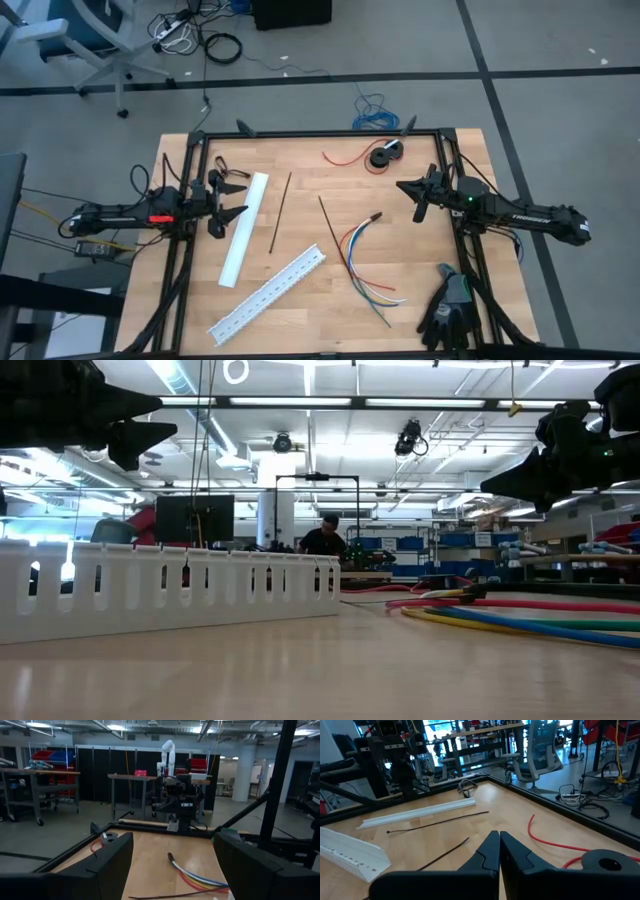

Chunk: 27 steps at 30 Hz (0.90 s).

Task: Ziptie cables
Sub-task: Wrap the right black zip tie

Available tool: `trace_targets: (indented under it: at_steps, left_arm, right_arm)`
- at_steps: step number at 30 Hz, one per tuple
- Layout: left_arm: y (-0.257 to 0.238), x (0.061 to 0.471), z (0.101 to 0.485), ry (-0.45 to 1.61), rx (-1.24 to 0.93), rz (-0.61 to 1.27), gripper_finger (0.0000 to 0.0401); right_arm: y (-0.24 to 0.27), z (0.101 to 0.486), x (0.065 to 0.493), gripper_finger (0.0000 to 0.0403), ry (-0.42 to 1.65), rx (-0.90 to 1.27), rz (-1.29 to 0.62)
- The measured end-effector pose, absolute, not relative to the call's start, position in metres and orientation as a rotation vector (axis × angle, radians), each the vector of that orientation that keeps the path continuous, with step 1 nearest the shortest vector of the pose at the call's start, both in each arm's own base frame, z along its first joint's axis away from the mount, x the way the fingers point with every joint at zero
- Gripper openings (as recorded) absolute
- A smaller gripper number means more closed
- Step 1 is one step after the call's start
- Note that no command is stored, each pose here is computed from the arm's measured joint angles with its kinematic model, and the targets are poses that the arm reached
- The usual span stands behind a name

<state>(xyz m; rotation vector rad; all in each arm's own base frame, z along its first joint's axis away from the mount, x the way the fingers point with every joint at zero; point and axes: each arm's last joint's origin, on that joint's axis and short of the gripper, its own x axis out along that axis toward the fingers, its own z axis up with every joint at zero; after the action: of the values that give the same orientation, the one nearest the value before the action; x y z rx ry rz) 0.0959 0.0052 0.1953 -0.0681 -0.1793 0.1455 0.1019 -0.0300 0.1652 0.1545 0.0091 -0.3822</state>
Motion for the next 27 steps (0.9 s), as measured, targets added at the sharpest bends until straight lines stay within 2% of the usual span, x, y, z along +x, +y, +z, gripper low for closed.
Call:
trace_targets:
  at_steps: [21,27]
  left_arm:
    - [0.0055,0.0962,0.1935,-0.160,-0.070,0.157,0.0287]
    - [0.0059,0.0968,0.1894,-0.118,-0.071,0.171,0.0287]
  right_arm:
    - [-0.0298,0.1688,0.1021,0.0004,-0.036,0.194,-0.375]
    - [-0.0237,0.1637,0.1081,0.0001,0.030,0.247,-0.246]
